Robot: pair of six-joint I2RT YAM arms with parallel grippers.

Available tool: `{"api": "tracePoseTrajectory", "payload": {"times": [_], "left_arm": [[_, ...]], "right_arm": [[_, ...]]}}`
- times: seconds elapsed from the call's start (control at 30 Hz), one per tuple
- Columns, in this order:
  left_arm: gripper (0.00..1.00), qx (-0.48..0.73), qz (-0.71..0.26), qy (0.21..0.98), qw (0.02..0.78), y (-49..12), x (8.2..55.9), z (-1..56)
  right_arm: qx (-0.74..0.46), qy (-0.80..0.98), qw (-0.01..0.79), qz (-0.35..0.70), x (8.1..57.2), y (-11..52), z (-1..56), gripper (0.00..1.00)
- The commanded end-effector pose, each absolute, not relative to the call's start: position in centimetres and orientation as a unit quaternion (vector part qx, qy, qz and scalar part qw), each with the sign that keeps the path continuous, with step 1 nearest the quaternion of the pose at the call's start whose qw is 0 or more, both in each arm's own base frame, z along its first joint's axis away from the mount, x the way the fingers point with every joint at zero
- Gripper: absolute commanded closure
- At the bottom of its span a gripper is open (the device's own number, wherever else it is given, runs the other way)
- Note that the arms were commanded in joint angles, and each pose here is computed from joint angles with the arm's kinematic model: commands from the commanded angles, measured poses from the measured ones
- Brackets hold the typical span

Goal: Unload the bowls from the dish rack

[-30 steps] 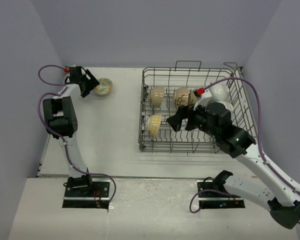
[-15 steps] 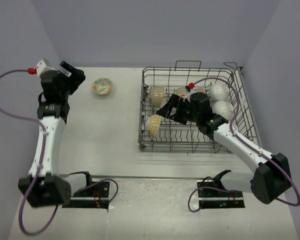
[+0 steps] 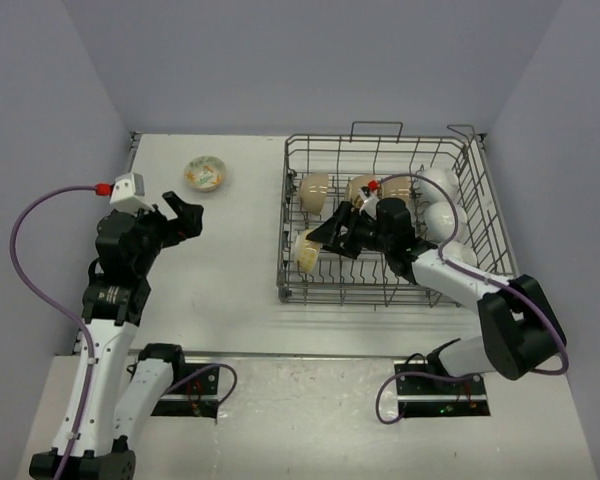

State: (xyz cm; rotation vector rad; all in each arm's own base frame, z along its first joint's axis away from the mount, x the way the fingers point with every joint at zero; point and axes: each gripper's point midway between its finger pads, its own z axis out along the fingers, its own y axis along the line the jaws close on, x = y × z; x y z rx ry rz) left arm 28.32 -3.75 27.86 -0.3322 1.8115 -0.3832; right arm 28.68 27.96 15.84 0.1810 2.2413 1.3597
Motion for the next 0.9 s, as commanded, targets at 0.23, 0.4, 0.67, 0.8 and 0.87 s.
{"api": "tracePoseTrajectory", "payload": {"times": [0.23,0.4,0.67,0.8,0.87], "left_arm": [[0.00,-0.094,-0.131,0.776,0.609,-3.8,27.0,27.8],[0.00,-0.094,-0.128,0.781,0.604,-3.8,27.1,27.0],[0.00,-0.088,-0.131,0.782,0.602,-4.0,27.1,26.8],[0.00,-0.085,-0.134,0.782,0.602,-4.2,27.2,26.7],[0.00,-0.084,-0.135,0.783,0.601,-4.3,27.2,26.7]], "right_arm": [[-0.009,0.785,0.241,0.570,29.0,30.4,16.7,0.28],[-0.028,0.773,0.233,0.589,28.8,30.8,16.9,0.37],[-0.046,0.759,0.228,0.608,29.1,31.2,17.2,0.46],[-0.052,0.751,0.232,0.616,29.0,31.2,17.8,0.50],[-0.056,0.749,0.232,0.618,29.0,31.2,17.9,0.53]]}}
